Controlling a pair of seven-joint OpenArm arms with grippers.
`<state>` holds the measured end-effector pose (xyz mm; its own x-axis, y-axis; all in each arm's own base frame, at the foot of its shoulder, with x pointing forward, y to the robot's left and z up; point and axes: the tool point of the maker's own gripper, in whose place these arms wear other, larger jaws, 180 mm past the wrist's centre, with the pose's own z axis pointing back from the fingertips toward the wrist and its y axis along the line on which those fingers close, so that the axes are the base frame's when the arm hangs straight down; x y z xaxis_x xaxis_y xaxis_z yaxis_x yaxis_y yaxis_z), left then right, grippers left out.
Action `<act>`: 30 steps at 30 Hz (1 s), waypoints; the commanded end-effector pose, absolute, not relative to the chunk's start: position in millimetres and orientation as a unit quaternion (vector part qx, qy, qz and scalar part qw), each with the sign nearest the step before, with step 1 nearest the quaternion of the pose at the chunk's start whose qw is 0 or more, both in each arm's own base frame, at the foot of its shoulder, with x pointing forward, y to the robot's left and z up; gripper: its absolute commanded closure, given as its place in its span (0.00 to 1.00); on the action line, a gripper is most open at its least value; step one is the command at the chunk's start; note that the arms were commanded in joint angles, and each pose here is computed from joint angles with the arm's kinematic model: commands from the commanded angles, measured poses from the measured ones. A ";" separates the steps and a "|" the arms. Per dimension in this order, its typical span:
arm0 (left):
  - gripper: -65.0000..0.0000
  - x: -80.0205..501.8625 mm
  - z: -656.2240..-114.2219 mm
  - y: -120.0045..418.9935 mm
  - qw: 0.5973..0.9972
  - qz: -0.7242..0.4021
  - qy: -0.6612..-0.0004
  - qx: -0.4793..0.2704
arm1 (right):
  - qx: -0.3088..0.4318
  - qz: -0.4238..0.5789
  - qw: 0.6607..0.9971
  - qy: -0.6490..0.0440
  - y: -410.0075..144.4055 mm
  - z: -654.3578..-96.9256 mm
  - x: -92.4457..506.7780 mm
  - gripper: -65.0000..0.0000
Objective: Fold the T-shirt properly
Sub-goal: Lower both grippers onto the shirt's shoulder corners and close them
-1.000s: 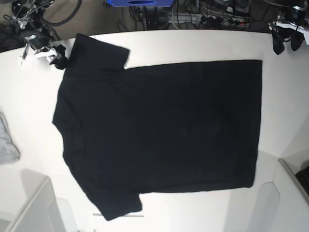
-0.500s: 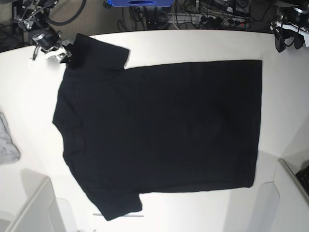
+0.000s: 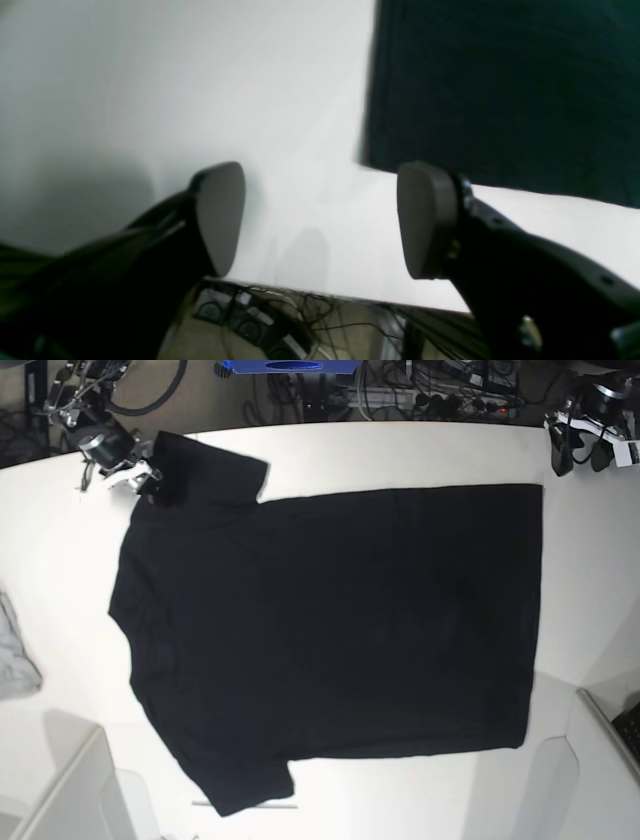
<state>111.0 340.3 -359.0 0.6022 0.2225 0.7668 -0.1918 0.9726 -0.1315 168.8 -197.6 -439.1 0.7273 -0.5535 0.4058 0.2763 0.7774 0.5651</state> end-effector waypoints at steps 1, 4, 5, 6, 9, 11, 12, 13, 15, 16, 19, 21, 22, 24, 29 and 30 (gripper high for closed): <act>0.30 117.7 -349.7 341.1 0.887 0.111 -0.448 -0.020 | 0.217 -0.223 0.917 -0.249 -199.4 -451.8 152.2 0.59; 0.30 126.0 -353.3 337.7 0.882 0.117 -0.455 -0.028 | 0.209 -0.219 0.921 -0.244 -200.2 -454.2 150.4 0.73; 0.30 123.4 -358.2 337.6 0.883 0.125 -0.452 -0.031 | 0.209 -0.219 0.921 -0.244 -200.2 -454.2 150.4 0.79; 0.30 124.5 -361.0 338.3 0.881 0.132 -0.453 -0.034 | 0.209 -0.219 0.921 -0.244 -200.2 -454.2 150.4 0.86; 0.30 127.1 -372.1 339.1 0.882 0.147 -0.445 -0.042 | 0.207 -0.218 0.922 -0.242 -201.3 -454.4 149.8 1.00; 0.30 125.5 -381.7 338.2 0.889 0.155 -0.429 -0.048 | 0.207 -0.217 0.923 -0.240 -201.4 -454.5 149.2 1.00; 0.30 128.2 -383.7 338.5 0.889 0.158 -0.426 -0.051 | 0.207 -0.217 0.923 -0.240 -201.4 -454.5 149.2 1.00; 0.30 130.3 -385.3 338.4 0.890 0.160 -0.425 -0.053 | 0.207 -0.217 0.923 -0.240 -201.4 -454.5 149.2 1.00; 0.30 133.5 -389.9 337.0 0.890 0.164 -0.420 -0.059 | 0.207 -0.217 0.923 -0.240 -201.4 -454.5 149.2 1.00; 0.30 134.8 -391.7 336.5 0.890 0.166 -0.419 -0.062 | 0.207 -0.217 0.923 -0.240 -201.4 -454.5 149.2 1.00; 0.30 141.7 -394.9 337.9 0.889 0.179 -0.417 -0.064 | 0.207 -0.217 0.923 -0.240 -201.4 -454.5 149.2 1.00; 0.30 145.8 -397.3 341.8 0.887 0.196 -0.414 -0.060 | 0.207 -0.217 0.923 -0.240 -201.4 -454.5 149.2 1.00; 0.30 147.5 -397.0 343.2 0.885 0.202 -0.415 -0.058 | 0.207 -0.217 0.923 -0.240 -201.4 -454.5 149.2 1.00; 0.30 151.1 -400.2 338.2 0.886 0.200 -0.413 -0.065 | 0.207 -0.217 0.923 -0.240 -201.4 -454.5 149.2 1.00; 0.30 161.0 -411.0 309.8 0.895 0.174 -0.399 -0.098 | 0.207 -0.217 0.923 -0.241 -201.5 -454.4 149.4 1.00; 0.30 161.5 -411.9 307.3 0.895 0.173 -0.398 -0.100 | 0.207 -0.217 0.923 -0.241 -201.5 -454.4 149.4 1.00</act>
<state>163.4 304.3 -414.4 0.6161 0.4047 0.6758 -0.2350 0.9133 -0.3327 161.7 -199.2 -446.9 0.7567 -0.5226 0.3928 0.2827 0.8033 0.5242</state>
